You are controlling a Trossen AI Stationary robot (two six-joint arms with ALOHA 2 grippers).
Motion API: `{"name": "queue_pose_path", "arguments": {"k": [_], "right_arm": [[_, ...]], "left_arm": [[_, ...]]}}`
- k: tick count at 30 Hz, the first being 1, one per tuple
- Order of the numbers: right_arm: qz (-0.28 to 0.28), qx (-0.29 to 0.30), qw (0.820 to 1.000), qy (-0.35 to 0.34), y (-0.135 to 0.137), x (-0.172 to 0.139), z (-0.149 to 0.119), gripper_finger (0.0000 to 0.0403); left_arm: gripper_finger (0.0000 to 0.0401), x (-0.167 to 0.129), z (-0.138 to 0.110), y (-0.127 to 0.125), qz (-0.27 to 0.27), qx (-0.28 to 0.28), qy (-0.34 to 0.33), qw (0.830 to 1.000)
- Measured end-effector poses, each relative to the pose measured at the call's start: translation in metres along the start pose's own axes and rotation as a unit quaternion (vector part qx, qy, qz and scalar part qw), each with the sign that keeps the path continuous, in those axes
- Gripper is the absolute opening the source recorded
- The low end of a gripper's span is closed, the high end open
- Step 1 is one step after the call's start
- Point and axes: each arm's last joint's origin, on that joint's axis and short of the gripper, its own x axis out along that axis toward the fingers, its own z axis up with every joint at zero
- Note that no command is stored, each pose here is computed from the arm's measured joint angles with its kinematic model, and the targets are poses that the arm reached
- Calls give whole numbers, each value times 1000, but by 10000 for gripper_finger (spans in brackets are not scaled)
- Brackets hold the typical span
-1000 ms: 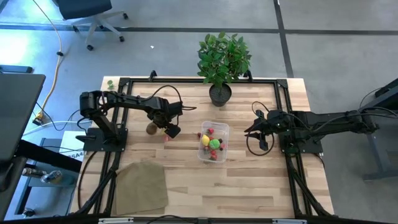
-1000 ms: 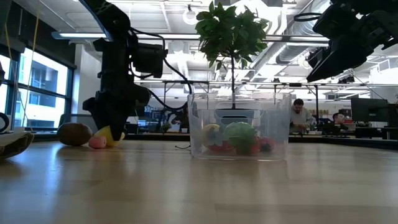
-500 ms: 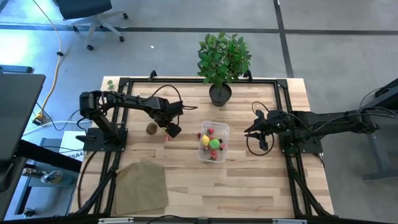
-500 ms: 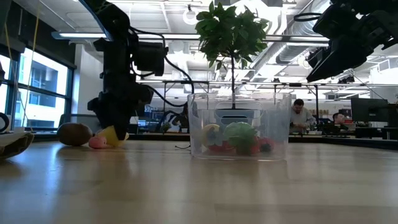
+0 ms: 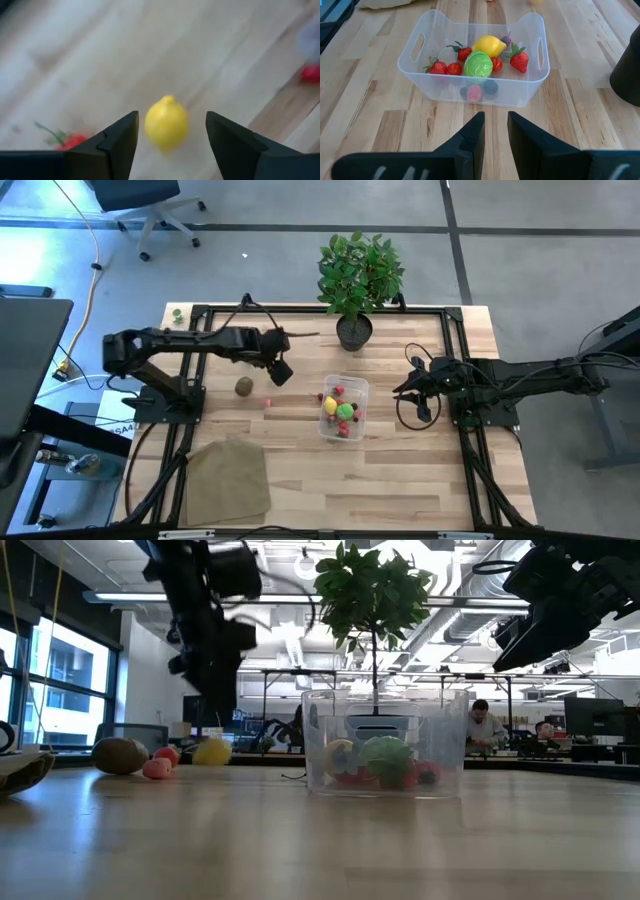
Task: Pick and placing Produce into tupperware
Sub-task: Put the lemon into the transparent container
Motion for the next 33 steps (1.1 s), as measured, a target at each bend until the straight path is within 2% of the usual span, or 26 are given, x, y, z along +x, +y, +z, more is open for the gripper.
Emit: {"name": "queue_pose_path", "arguments": {"k": [6,10,15,20,26,33], "right_arm": [[0,0,1000,0,0,0,0,73],[0,0,1000,0,0,0,0,73],[0,0,1000,0,0,0,0,73],[0,0,1000,0,0,0,0,73],[0,0,1000,0,0,0,0,73],[0,0,1000,0,0,0,0,73]], "left_arm": [[171,-33,14,4,-8,20,-133,991],[131,-49,17,6,-29,22,-180,983],[94,-50,13,7,-43,16,-160,986],[74,-48,11,7,-40,9,-146,988],[67,-47,8,9,-25,16,-133,991],[67,-46,4,11,2,54,-112,992]]}}
